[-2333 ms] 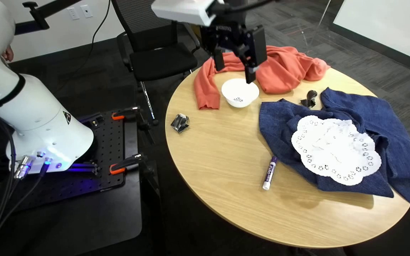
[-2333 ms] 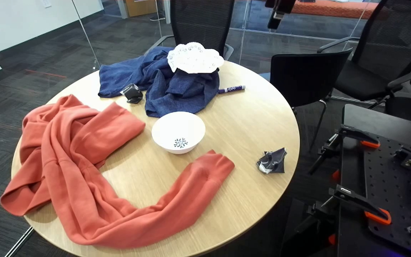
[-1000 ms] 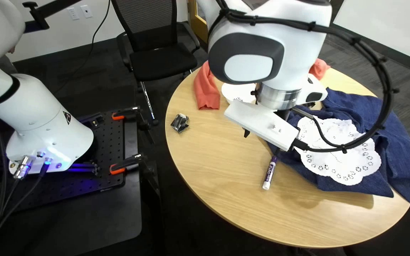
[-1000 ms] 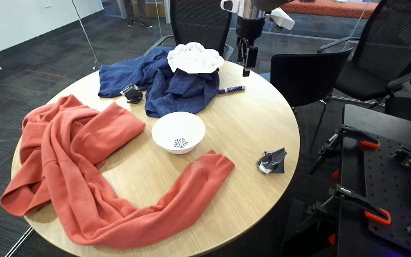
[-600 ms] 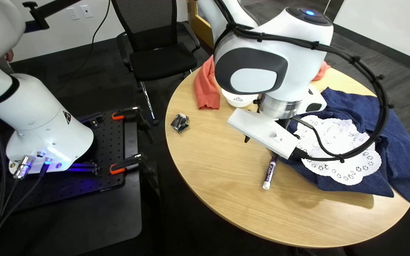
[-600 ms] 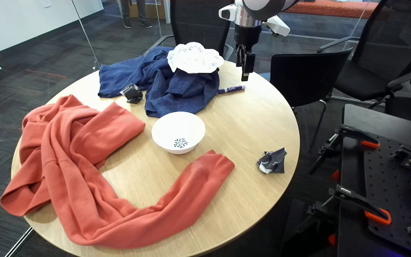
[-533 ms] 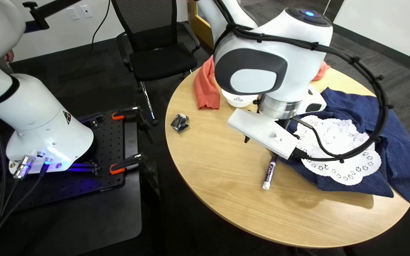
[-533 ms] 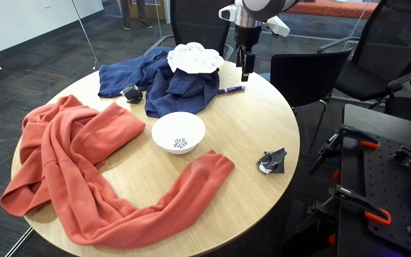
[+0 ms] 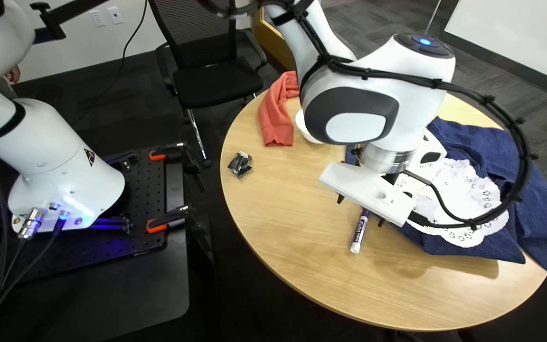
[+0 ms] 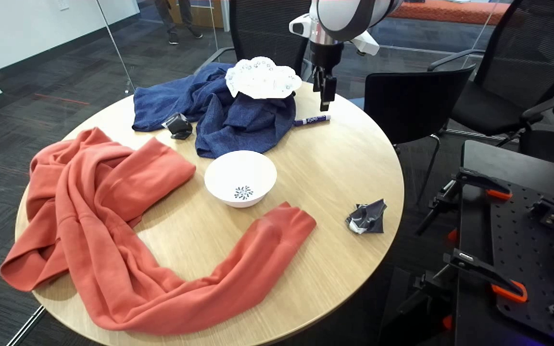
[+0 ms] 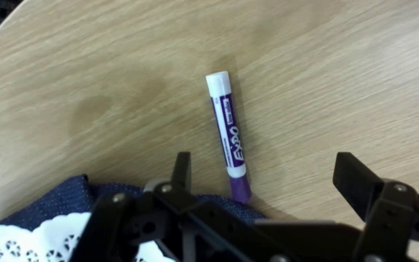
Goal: Put the marker into the bowl
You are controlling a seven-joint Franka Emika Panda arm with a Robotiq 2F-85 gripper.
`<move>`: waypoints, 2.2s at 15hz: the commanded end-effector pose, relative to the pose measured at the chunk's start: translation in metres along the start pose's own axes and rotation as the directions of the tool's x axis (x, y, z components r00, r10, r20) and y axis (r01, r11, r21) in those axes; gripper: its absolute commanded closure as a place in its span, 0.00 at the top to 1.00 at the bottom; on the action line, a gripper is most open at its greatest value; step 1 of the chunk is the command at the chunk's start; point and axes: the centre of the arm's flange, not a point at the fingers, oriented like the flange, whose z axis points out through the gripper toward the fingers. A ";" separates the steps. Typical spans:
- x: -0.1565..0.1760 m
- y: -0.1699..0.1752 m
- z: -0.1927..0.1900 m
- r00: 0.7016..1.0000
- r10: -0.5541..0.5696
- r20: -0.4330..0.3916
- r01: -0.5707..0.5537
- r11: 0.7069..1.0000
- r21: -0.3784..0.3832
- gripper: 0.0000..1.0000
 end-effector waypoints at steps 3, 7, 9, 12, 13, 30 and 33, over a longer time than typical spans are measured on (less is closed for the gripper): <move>0.015 0.024 0.031 0.999 -0.053 0.012 0.052 0.999 0.006 1.00; 0.023 0.022 0.046 0.997 -0.071 0.014 0.071 0.997 0.030 1.00; 0.025 0.021 0.051 0.996 -0.085 0.017 0.085 0.996 0.034 1.00; 0.026 0.021 0.056 0.996 -0.090 0.019 0.089 0.995 0.034 1.00; 0.026 0.021 0.057 0.996 -0.088 0.019 0.087 0.996 0.036 0.84; -0.002 0.006 0.007 1.000 -0.005 0.029 0.006 1.000 -0.029 0.05; -0.007 -0.008 -0.019 0.999 -0.048 0.019 0.049 0.998 -0.050 0.05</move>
